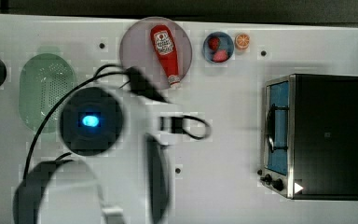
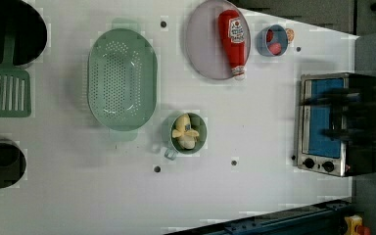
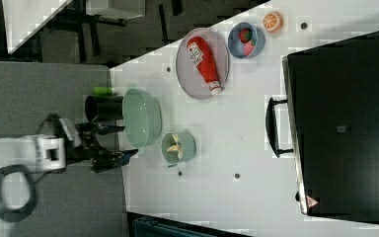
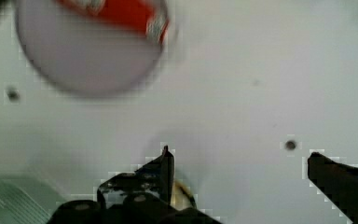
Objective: Pick Banana and place it in mug.
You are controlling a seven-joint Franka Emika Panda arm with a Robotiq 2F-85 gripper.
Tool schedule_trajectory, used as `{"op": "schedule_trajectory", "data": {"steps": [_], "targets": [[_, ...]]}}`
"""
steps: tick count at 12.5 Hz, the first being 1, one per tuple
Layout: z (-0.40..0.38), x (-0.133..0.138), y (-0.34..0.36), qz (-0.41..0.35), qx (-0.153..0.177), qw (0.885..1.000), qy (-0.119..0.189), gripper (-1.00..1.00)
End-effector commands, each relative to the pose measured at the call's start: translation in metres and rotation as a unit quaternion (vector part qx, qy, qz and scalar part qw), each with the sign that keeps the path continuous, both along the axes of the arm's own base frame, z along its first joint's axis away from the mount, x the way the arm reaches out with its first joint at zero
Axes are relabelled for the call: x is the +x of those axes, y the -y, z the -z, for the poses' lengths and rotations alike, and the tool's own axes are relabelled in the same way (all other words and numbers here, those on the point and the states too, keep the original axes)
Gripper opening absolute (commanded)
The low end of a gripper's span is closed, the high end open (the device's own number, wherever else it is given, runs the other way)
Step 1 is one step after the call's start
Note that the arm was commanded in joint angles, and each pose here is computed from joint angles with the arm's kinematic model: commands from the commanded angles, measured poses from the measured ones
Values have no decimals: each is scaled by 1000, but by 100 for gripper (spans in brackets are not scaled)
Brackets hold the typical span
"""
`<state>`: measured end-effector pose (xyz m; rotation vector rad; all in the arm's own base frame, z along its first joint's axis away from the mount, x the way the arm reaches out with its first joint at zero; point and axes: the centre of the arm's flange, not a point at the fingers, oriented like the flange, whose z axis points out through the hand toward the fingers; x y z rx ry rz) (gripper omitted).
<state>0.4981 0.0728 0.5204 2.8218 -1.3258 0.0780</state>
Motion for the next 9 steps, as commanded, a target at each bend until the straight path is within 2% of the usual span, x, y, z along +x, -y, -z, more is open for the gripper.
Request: {"op": "schedule_trajectory", "data": {"steps": [1, 3, 5, 9], "targets": [[-47, -15, 70, 47, 19, 999, -15, 100], [-75, -26, 97, 70, 26, 997, -10, 100], [-84, -34, 109, 76, 28, 996, -22, 100], [-73, -27, 107, 65, 26, 997, -33, 100]]}}
